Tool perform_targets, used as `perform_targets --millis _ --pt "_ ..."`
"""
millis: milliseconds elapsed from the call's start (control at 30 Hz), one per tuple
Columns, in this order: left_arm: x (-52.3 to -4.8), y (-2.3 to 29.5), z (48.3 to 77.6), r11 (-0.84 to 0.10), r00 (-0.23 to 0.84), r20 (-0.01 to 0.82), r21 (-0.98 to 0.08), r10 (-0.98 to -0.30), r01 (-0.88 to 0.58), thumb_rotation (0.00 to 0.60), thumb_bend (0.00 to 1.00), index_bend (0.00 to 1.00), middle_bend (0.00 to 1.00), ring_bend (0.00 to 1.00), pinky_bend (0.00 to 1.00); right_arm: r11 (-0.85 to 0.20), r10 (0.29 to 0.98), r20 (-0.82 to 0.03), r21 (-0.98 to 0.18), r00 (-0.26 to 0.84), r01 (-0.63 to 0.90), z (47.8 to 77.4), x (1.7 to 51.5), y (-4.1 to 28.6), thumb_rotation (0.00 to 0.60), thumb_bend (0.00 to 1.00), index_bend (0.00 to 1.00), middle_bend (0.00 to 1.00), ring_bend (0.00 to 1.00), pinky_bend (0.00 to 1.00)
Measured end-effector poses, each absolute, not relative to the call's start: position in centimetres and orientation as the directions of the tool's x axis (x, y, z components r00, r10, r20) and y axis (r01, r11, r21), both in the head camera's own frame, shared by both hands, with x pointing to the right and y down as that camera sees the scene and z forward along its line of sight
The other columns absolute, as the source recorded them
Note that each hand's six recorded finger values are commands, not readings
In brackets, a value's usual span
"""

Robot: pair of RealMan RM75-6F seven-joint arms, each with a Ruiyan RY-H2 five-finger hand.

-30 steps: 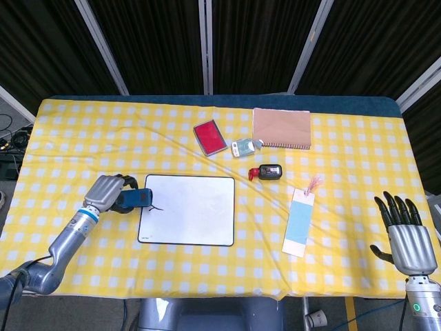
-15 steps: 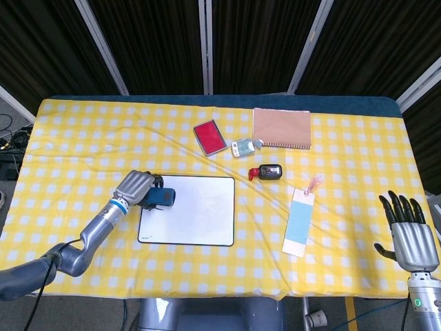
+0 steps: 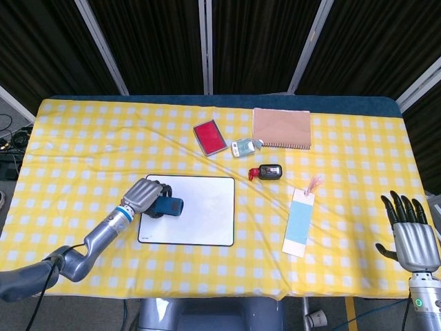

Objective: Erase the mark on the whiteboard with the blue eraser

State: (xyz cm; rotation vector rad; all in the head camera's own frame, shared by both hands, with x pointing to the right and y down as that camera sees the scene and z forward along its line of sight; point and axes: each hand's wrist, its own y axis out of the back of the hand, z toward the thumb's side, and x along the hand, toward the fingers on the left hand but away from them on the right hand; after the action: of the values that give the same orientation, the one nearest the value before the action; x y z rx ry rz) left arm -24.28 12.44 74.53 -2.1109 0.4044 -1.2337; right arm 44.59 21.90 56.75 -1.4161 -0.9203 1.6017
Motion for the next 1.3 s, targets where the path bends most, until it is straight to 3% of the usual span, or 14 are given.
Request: perform_targets --millis 333,933,1300 --pt "-23.4 15.3 73.4 -0.766 0.585 0.649 -0.638 -0.486 0.072 0.6 0.24 0.61 0.42 0.38 0.53 -0.422 0.907 -0.418 -0.902 -0.054 -0.094 56.8 44.3 21.9 0.6 0.0 0.0 0.0 0.0 0.0" --pt "-28.6 10.6 75.5 -0.754 0.425 0.69 -0.656 -0.585 0.027 0.6 0.24 0.61 0.43 0.38 0.53 -0.424 0.905 -0.42 -0.9 -0.059 -0.096 56.8 44.4 21.9 0.6 0.0 0.0 0.0 0.0 0.0" --pt "-27.1 13.0 74.7 -0.784 0.502 0.686 -0.62 -0.527 0.024 0.6 0.24 0.61 0.43 0.38 0.53 -0.424 0.906 -0.42 -0.901 -0.056 -0.096 56.8 44.3 21.9 0.6 0.0 0.0 0.0 0.0 0.0"
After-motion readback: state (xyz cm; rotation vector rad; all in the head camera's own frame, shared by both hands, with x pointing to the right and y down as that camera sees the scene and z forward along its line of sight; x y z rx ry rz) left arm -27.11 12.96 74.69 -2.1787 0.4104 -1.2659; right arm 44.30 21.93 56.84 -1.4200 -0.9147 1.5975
